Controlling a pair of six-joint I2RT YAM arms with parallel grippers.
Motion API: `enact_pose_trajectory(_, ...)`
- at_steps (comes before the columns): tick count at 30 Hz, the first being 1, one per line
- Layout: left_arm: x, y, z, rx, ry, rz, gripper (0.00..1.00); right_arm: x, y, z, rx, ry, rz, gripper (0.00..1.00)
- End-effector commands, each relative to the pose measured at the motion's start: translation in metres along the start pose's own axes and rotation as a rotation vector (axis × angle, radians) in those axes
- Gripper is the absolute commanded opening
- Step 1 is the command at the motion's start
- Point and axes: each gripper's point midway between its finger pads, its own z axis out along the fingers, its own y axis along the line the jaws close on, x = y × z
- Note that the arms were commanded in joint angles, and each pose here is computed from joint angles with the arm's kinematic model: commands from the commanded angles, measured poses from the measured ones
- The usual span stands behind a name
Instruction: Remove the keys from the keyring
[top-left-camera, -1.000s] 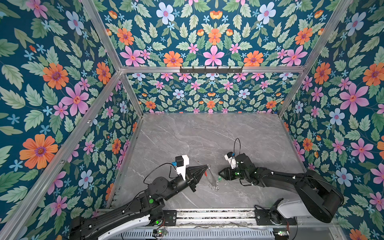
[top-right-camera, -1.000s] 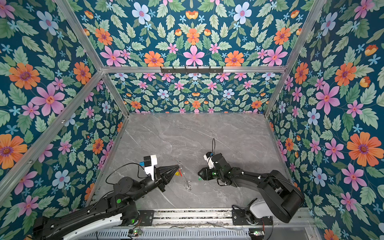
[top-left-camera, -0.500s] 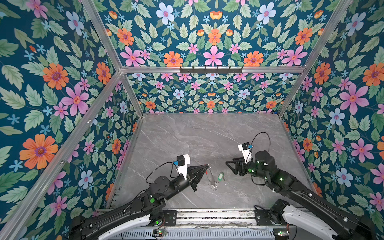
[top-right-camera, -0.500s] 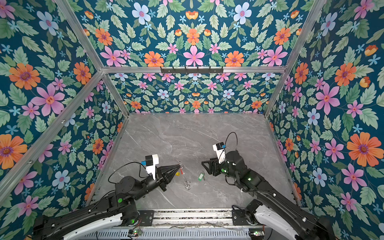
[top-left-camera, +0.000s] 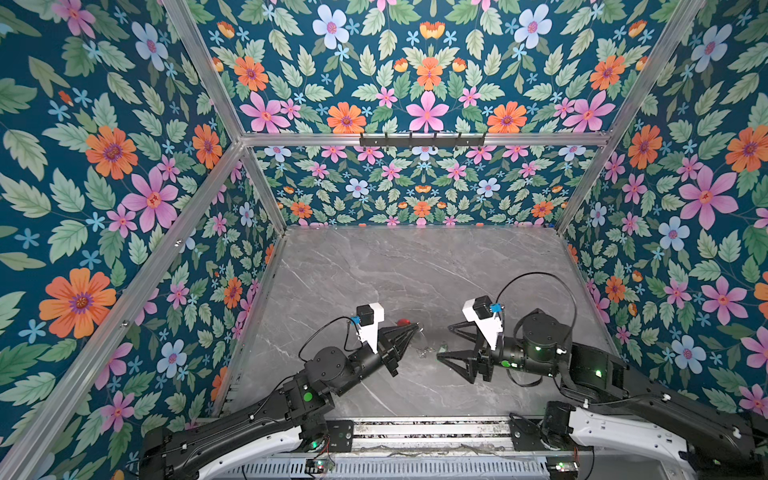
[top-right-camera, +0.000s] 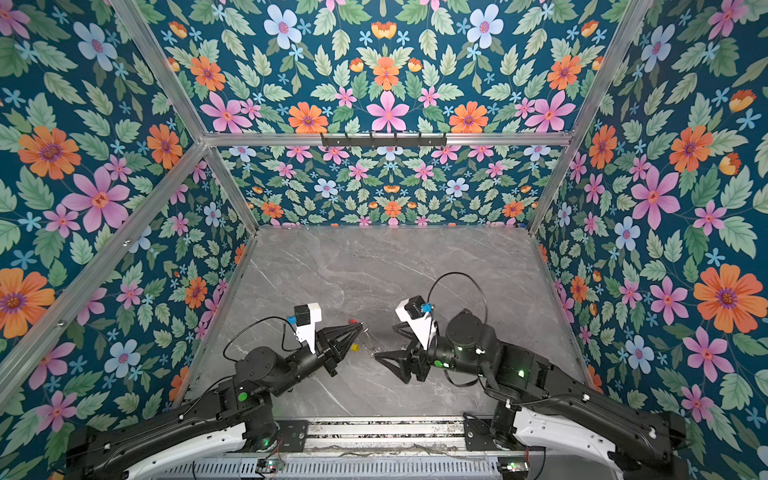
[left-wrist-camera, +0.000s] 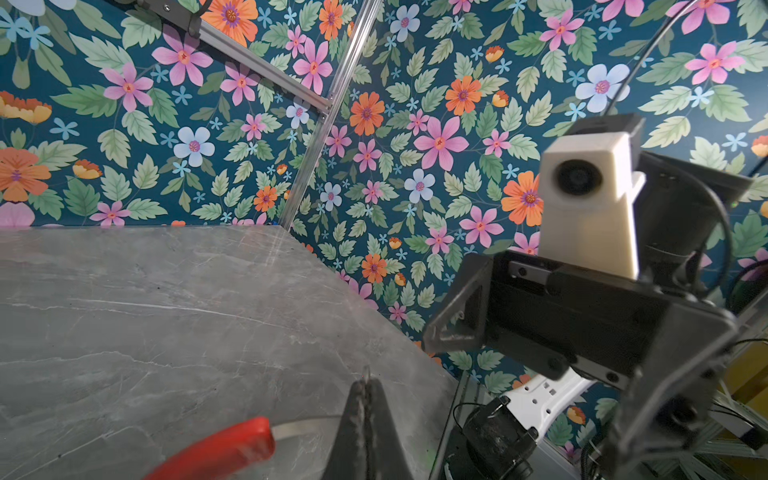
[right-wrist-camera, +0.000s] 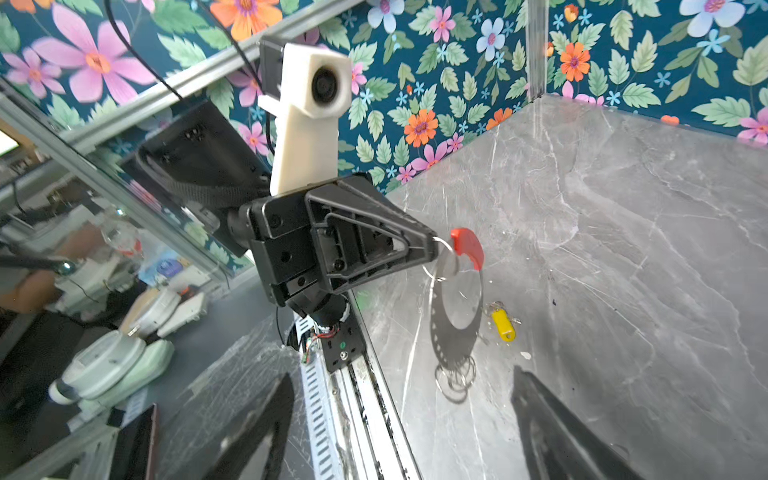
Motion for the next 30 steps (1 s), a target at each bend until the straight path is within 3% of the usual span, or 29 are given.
enact_pose_trajectory(1,-0.009,-0.005,0.000,0.013,-0.026,-0.010,0.00,0.004,-0.016,0.011,0.100,0.013,-0.077,0.83)
enact_pose_trajectory(5,-0.011,-0.007,0.000,0.021,-0.029,-0.013,0.00,0.013,-0.021,0.024,0.107,0.037,-0.098,0.82)
enact_pose_trajectory(8,-0.012,-0.008,0.000,0.026,-0.026,-0.016,0.00,0.017,-0.017,0.031,0.078,0.039,-0.101,0.76)
enact_pose_trajectory(13,-0.009,-0.008,0.001,0.031,-0.018,-0.021,0.00,0.024,-0.018,0.039,0.055,0.063,-0.093,0.50)
enact_pose_trajectory(18,-0.007,-0.009,0.003,0.036,-0.014,-0.026,0.00,0.024,-0.025,0.043,0.057,0.054,-0.073,0.37)
enact_pose_trajectory(26,-0.005,-0.006,0.004,0.020,-0.008,-0.042,0.00,0.023,-0.036,0.041,0.037,0.039,-0.011,0.04)
enact_pose_trajectory(28,-0.004,-0.004,0.003,0.016,-0.009,-0.045,0.08,0.024,-0.038,0.040,0.031,0.037,0.001,0.00)
enact_pose_trajectory(30,-0.004,-0.002,0.002,0.008,-0.015,-0.051,0.30,0.026,-0.038,0.040,0.029,0.043,0.003,0.00)
